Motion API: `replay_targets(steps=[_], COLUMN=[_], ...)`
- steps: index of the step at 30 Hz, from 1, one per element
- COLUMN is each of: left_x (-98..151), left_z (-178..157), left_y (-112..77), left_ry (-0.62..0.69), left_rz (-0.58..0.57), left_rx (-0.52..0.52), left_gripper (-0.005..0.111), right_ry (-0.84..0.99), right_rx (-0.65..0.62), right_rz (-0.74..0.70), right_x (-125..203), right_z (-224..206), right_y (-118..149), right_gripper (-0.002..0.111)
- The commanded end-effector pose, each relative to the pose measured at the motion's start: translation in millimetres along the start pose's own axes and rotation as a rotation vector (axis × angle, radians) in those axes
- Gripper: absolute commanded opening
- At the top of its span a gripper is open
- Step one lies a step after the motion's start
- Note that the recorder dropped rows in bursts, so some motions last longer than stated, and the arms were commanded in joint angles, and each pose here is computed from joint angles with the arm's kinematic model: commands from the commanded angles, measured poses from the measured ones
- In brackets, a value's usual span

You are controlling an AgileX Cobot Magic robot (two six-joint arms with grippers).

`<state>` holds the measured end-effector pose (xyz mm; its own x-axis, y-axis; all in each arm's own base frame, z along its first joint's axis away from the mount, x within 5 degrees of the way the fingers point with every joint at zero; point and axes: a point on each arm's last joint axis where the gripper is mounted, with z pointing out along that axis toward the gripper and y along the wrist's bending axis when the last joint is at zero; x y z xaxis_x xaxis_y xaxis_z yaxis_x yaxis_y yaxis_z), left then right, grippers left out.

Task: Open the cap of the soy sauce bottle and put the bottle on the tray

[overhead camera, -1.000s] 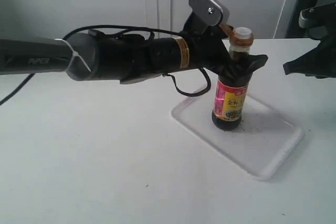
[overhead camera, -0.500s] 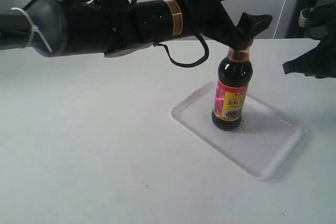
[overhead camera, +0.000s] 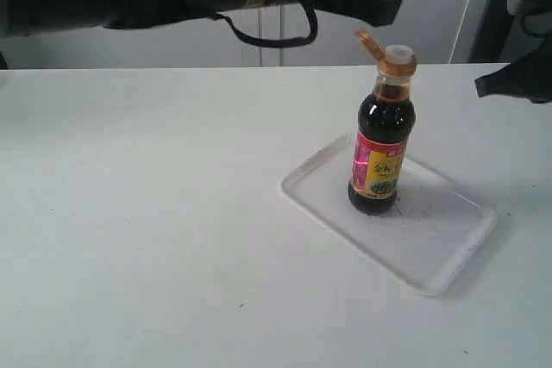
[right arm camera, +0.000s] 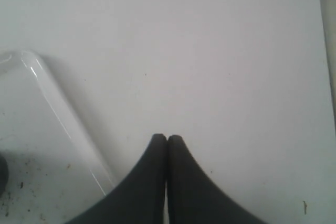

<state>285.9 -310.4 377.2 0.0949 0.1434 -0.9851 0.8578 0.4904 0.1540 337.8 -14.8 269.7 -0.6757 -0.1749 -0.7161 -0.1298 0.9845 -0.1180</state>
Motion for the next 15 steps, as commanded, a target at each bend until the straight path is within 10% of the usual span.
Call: replay_targets(steps=[1,15], left_x=[-9.7,5.5], left_z=[-12.7,-62.9], left_y=[7.9,54.0], left_ry=[0.017,0.091], left_rz=[-0.016,-0.063], left_rx=[-0.081,-0.232], left_gripper=[0.000,0.000], right_ry=[-0.076,-0.176], right_rx=[0.026,-0.004], right_rz=[-0.027,-0.118], right_x=[-9.1,-22.1], right_z=[-25.9,-74.1], right_y=[-2.7,17.7], right_gripper=[0.000,0.000])
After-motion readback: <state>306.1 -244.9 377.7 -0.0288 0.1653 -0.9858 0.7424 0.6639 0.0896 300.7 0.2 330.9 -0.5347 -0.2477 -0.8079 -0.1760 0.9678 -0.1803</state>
